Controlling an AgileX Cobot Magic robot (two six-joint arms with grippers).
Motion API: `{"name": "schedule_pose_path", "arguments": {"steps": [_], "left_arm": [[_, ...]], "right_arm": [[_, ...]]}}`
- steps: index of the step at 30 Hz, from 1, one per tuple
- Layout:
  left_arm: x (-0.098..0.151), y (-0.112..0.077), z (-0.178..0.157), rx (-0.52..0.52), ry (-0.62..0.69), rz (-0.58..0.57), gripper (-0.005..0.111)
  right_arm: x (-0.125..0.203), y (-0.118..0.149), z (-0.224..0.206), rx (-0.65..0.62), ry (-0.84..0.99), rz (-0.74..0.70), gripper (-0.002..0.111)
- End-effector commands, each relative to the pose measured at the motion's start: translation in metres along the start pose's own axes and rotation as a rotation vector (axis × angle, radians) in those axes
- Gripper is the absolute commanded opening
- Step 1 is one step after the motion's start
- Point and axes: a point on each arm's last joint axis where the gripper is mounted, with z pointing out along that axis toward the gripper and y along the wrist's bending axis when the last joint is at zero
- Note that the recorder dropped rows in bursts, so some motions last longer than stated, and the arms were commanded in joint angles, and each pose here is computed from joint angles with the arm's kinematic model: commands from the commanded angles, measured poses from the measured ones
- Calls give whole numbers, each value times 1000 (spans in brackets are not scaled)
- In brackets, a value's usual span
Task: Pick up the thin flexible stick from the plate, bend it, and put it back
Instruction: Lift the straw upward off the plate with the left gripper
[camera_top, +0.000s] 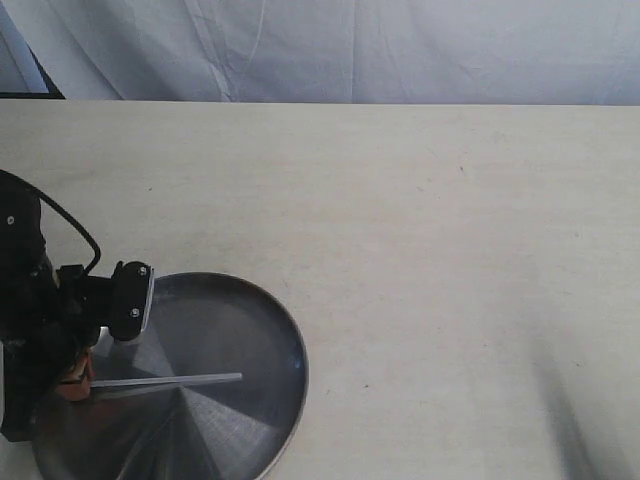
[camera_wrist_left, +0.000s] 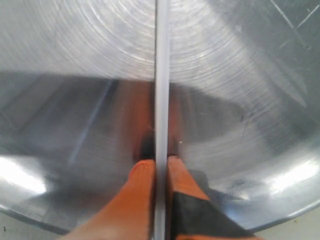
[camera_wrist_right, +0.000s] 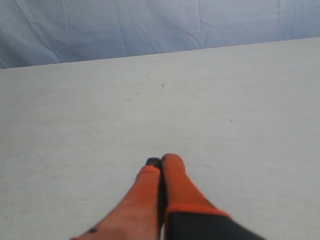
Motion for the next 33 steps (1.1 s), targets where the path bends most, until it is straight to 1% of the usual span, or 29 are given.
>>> {"name": "schedule_pose_path", "arguments": {"steps": [1,4,6,9,13,16,21,26,27,31,32,33], "left_arm": [[-8,-5,-1,3,-1,33,0],[-14,-8,0,6,-5,51,0],[-16,-9,-1,8,-14,35,0],[-18,-10,-7,-15,-42,-17,0],[-22,-8,-24,-68,-99,-90,0],[-28,-9,-38,-82,-194,-171,0],[-41,-17,-55,-37,-387,-325,0],[-51,-21,-71,-2,-553,-442,0],[-54,-23,-74,11,-593,-455,0],[-64,-30,-87,86,-749,-428,0],[-70,-35,-95,137,-832,-399,0],[-72,-37,-98,159,-869,-391,0]], "right_arm": [[0,0,0,3,-15,2,0],[0,0,0,3,-15,2,0],[0,0,0,3,-15,2,0],[0,0,0,3,-15,2,0],[0,0,0,3,-12,1,0],[0,0,0,3,-11,1,0],[0,0,0,3,-11,1,0],[0,0,0,3,-11,1,0],[0,0,0,3,-11,1,0],[0,-1,0,7,-17,-9,0],[-2,-1,0,16,-35,-35,0],[-3,-2,0,24,-49,-59,0]]}}
